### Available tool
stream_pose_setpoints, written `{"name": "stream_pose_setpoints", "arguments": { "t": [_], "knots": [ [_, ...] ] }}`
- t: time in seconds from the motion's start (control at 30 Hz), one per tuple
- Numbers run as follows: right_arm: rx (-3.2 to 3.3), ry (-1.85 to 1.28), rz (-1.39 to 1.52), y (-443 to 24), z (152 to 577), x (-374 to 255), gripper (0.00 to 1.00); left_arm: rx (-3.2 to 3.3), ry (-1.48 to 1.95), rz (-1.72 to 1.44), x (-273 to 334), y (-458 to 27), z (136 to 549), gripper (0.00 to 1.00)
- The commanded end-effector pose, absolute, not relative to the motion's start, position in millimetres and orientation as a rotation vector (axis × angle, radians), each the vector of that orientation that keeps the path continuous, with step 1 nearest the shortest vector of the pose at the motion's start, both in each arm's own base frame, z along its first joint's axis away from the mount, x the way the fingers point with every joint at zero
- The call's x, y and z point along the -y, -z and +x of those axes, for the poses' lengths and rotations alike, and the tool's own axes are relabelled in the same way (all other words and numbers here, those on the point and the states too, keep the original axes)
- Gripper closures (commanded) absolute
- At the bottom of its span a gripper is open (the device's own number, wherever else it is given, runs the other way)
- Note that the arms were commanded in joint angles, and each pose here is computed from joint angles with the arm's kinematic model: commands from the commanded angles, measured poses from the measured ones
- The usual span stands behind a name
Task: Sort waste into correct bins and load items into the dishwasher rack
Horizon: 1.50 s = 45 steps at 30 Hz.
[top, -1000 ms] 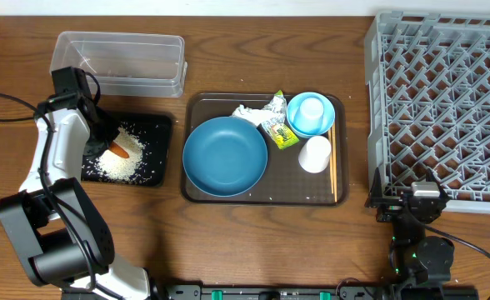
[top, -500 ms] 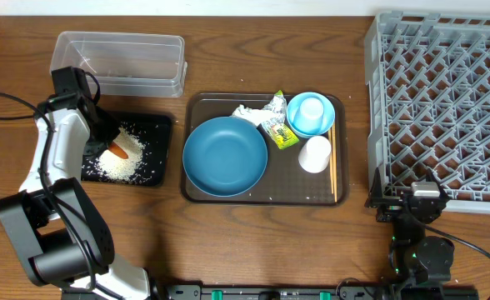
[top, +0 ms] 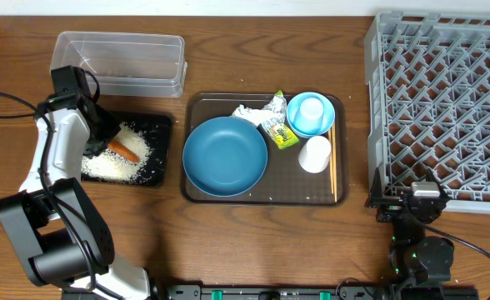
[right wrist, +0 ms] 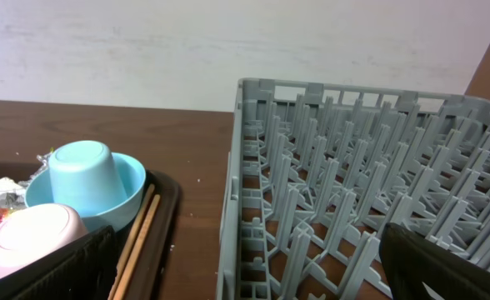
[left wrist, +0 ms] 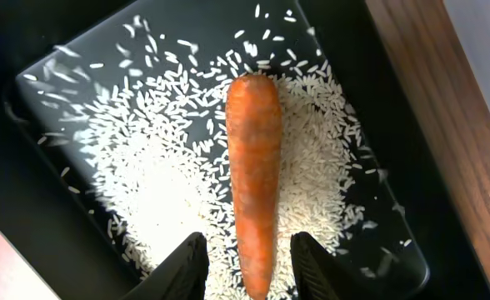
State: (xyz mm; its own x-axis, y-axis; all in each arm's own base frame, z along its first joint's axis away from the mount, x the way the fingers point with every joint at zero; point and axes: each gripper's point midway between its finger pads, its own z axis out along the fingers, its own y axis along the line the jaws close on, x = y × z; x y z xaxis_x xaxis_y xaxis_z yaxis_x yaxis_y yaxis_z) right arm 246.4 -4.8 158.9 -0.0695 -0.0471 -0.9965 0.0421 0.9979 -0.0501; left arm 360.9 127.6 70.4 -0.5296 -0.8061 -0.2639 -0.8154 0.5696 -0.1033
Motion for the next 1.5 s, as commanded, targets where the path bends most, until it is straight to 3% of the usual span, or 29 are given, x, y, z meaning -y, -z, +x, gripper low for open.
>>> {"name": "stream_pose_setpoints", "arguments": {
  "t": [0.0,0.23,0.4,0.5,0.67,0.77,0.97,1.1,1.47],
  "knots": [
    [-1.638,0.072,0.011,-158,246,7,0.01,-2.533,-0.059,-1.321,-130,-70,359,0.64],
    [-1.638,0.072,0.011,-158,246,7,0.01,-2.546,0.049,-1.223,-117,-91,364,0.64],
    [-1.638,0.072,0.011,-158,246,7,0.01,-2.459,0.323,-1.01,-83,-155,379,0.61],
    [-1.638,0.072,0.011,-158,246,7,0.01,-2.414,0.405,-0.91,-59,-191,373,0.51],
    [-1.638,0.072,0.011,-158,246,7,0.01,-2.428,0.468,-0.735,-8,-221,358,0.15],
    [-1.638,0.072,0.011,-158,246,7,0.01,-2.487,0.498,-0.645,22,-221,348,0.09],
    [-1.638,0.072,0.011,-158,246,7,0.01,-2.676,0.524,-0.52,72,-194,316,0.08],
    [-1.638,0.072,0.011,-158,246,7,0.01,-2.776,0.527,-0.423,97,-183,294,0.03],
    [-1.638,0.072,0.011,-158,246,7,0.01,-2.899,0.461,-0.235,120,-174,262,0.0]
  ]
}}
